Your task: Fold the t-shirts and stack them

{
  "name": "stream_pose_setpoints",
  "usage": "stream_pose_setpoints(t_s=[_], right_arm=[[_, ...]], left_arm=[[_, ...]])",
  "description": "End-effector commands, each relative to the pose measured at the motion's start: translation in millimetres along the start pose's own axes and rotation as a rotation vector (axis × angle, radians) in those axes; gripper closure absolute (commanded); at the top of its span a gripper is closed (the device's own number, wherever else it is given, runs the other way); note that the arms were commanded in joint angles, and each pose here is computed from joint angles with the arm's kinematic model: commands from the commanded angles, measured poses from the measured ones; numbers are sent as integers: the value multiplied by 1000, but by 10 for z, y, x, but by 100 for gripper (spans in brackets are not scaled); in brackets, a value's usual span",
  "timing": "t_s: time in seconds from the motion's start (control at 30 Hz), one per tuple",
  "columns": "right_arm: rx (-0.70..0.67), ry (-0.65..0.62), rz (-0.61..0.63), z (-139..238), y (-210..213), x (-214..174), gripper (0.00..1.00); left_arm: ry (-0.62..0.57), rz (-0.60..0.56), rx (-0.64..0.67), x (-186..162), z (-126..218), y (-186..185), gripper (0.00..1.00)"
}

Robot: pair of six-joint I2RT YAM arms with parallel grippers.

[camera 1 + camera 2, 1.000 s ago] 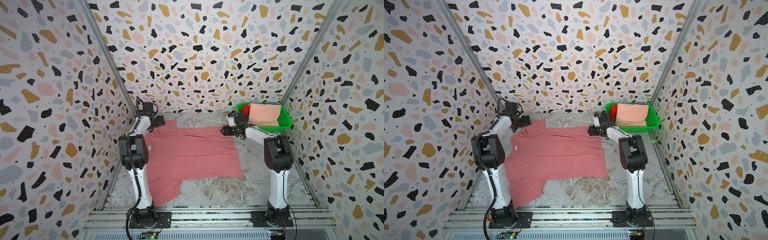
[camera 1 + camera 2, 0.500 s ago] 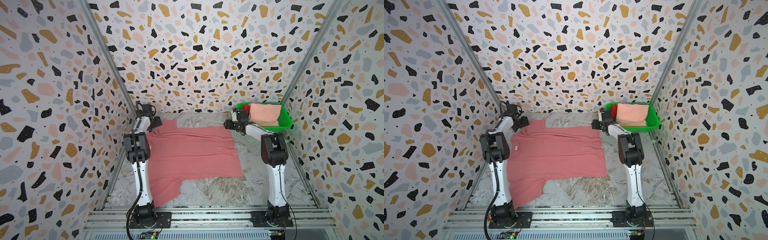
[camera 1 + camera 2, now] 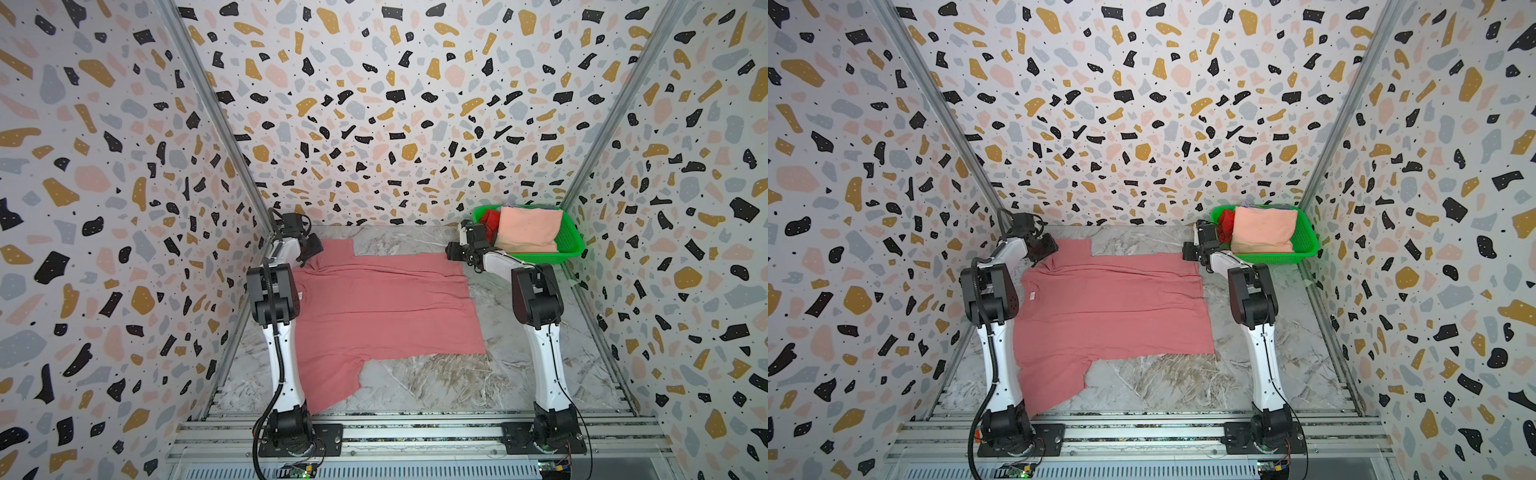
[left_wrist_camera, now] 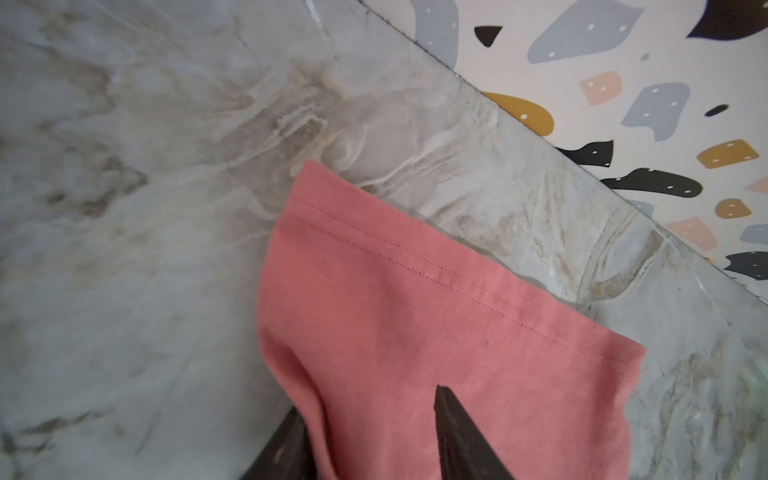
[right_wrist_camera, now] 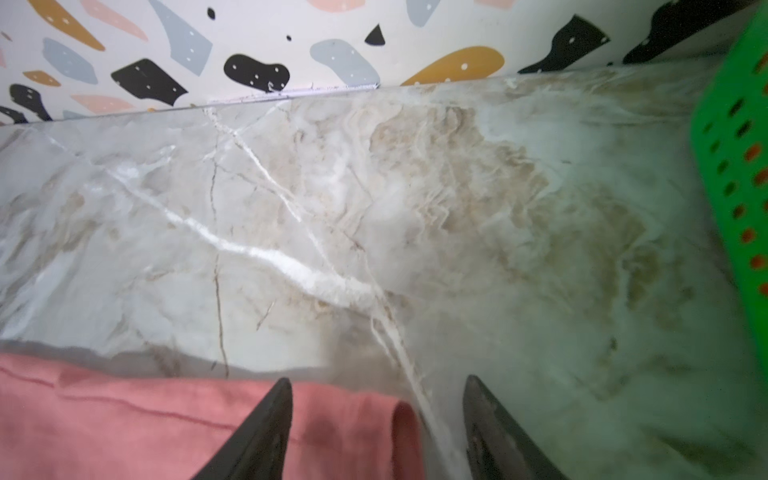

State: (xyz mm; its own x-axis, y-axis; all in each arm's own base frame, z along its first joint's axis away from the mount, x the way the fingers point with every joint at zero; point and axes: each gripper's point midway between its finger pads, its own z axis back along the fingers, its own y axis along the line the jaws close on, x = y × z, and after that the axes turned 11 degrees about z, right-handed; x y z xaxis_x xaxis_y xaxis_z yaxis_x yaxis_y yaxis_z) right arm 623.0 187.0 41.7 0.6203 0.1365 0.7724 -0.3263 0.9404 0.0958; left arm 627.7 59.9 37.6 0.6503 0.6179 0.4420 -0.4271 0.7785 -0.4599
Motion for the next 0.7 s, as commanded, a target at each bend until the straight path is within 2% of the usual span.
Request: stream_pose_setpoints(t_s=[0.0,0.03,0.1,0.17,0.27,0.37,0.53,0.67], right_arm=[[-4,50,38,-36,130,-62,46],[1,53,39,-40,147,-79,52],[8,55,36,-39,183,-93,72],[2,48,28,-22,176,-74,85],[-7,4,34,43,156,79,96],[-21,-59,42,140,127,308,100],[-44,-162,27,338,34,674,100],[-13,-194,23,423,34,809,100]], left_arm=[[-4,44,-57,12,-105,-30,63],[-4,50,-67,17,-112,-42,67],[-13,56,-83,51,-112,-80,78],[-25,53,-93,89,-95,-116,83],[-52,28,-94,184,-30,-149,90],[-98,-5,-91,317,76,-181,91],[-164,-55,-107,546,294,-263,86],[-175,-103,-116,586,374,-294,61]])
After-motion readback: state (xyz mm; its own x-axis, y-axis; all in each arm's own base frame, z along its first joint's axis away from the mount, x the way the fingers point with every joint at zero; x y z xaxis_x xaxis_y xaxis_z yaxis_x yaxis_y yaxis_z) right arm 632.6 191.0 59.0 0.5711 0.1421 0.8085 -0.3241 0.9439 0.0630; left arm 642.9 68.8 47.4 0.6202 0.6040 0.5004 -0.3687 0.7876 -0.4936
